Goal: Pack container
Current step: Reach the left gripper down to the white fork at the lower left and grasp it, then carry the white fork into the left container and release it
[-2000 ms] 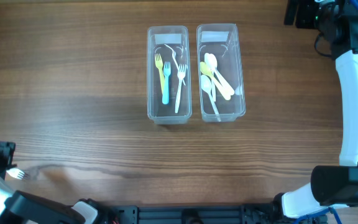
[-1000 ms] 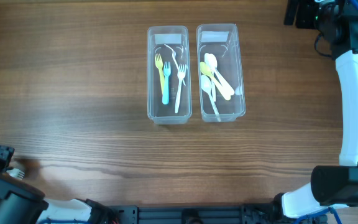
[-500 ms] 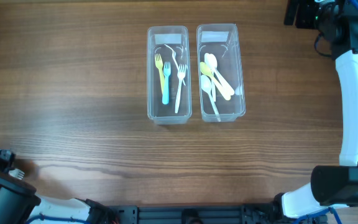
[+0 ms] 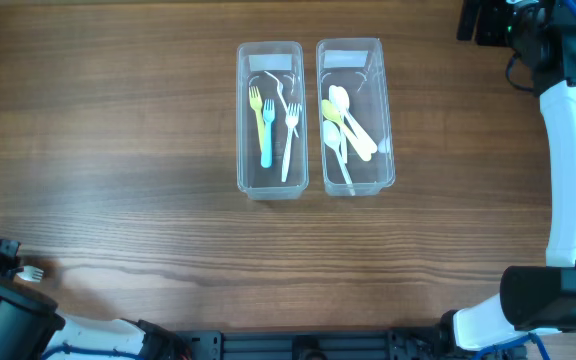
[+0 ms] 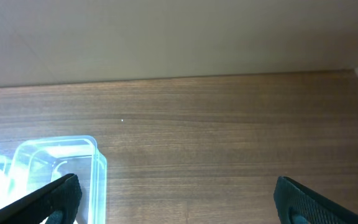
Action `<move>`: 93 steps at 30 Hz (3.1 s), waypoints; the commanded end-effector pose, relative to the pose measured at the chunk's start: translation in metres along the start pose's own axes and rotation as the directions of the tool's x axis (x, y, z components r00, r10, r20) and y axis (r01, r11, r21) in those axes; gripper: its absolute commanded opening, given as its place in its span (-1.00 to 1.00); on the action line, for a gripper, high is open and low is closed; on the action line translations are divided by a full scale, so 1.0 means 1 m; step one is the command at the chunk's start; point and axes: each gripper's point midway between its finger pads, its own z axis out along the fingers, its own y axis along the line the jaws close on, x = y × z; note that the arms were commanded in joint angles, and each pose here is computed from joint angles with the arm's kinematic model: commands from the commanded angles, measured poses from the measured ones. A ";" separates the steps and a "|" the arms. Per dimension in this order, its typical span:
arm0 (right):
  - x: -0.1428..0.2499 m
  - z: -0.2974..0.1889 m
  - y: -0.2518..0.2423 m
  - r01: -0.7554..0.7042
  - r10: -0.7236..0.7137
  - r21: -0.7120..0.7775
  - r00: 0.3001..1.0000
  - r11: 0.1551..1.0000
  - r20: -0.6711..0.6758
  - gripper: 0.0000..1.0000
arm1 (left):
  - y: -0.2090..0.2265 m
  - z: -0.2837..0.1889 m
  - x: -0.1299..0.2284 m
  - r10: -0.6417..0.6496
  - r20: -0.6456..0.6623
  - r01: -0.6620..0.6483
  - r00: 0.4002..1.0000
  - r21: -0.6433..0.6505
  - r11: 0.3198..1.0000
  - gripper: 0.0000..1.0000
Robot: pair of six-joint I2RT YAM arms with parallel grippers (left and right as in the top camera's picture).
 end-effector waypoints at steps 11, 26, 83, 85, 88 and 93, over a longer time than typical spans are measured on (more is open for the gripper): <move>0.002 0.004 -0.004 0.001 -0.001 0.019 1.000 1.000 -0.006 0.99 | -0.073 -0.091 -0.067 0.020 0.077 -0.040 0.997 0.257 0.966 -0.92; 0.002 0.004 -0.004 0.001 -0.001 0.019 1.000 1.000 -0.006 1.00 | -0.334 -0.206 0.090 0.497 0.179 -0.507 0.849 0.539 0.673 -0.92; 0.002 0.004 -0.004 0.001 -0.001 0.019 1.000 1.000 -0.006 0.99 | -0.380 -0.341 0.218 0.636 0.609 -0.872 0.474 0.426 0.242 1.00; 0.002 0.004 -0.004 0.001 -0.001 0.019 1.000 1.000 -0.006 0.99 | -0.377 -0.342 0.210 0.628 0.608 -0.868 0.485 0.424 0.259 1.00; 0.002 0.004 -0.004 0.001 -0.001 0.019 1.000 1.000 -0.006 0.99 | -0.377 -0.339 0.208 0.631 0.604 -0.867 0.487 0.423 0.265 1.00; 0.002 0.004 -0.004 0.000 0.000 0.019 1.000 1.000 -0.006 0.99 | -0.377 -0.339 0.208 0.631 0.604 -0.867 0.487 0.423 0.264 0.99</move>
